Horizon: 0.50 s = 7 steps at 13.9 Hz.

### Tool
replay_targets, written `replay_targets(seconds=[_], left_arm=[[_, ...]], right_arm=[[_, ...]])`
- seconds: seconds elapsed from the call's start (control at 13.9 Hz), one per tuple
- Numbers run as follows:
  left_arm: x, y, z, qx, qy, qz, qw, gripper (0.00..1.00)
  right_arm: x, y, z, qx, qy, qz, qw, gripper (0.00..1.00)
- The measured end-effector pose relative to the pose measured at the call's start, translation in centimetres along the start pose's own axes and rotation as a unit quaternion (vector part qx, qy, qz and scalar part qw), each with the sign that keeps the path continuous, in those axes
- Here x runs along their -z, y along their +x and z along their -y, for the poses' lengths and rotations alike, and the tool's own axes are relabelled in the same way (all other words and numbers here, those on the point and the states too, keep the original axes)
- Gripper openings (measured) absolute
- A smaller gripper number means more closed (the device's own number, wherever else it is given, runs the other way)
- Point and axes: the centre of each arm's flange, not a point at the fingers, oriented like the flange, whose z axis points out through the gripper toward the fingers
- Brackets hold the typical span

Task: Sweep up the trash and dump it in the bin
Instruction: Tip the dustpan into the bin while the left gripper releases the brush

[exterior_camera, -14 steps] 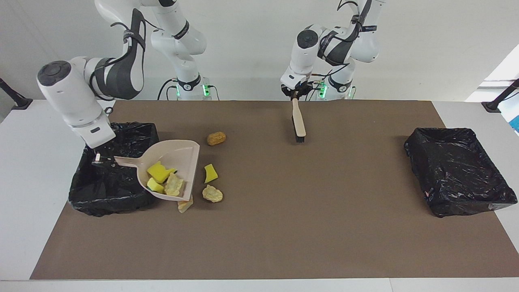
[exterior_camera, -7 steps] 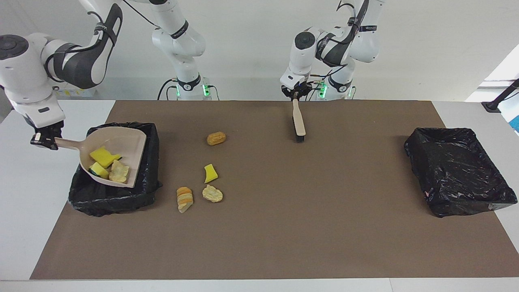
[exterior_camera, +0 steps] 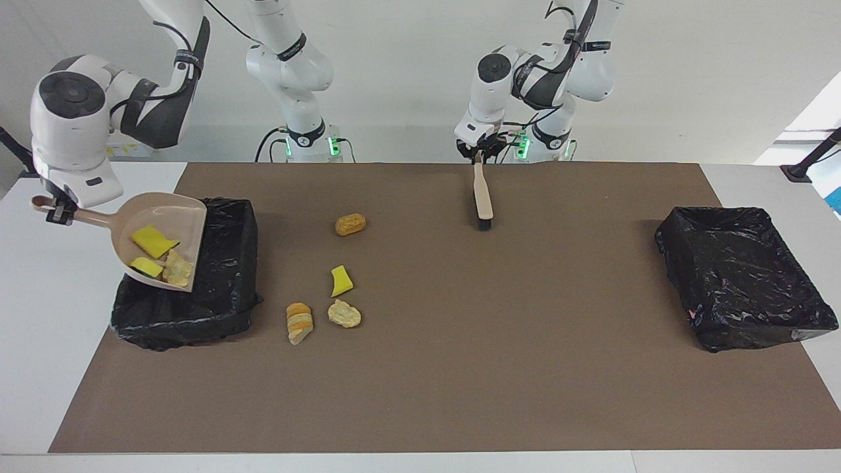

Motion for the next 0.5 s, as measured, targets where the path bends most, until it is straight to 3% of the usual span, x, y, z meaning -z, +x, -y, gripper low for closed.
replay_targets(seconds=[0.14, 0.43, 0.5], left_arm=[[-0.1, 0.3, 0.2, -0.004, 0.0, 0.002, 1.0, 0.5], [0.6, 2.4, 0.7, -0.019, -0.01, 0.002, 1.0, 0.96], [1.4, 3.6, 0.5, -0.02, -0.017, -0.001, 1.0, 1.0]], right_arm=[[0.4, 0.2, 0.5, 0.008, 0.001, 0.015, 1.0, 0.32], [1.8, 0.4, 0.5, 0.026, -0.007, 0.045, 0.999, 0.32], [2.6, 0.7, 0.3, 0.036, -0.012, 0.059, 0.998, 0.32]])
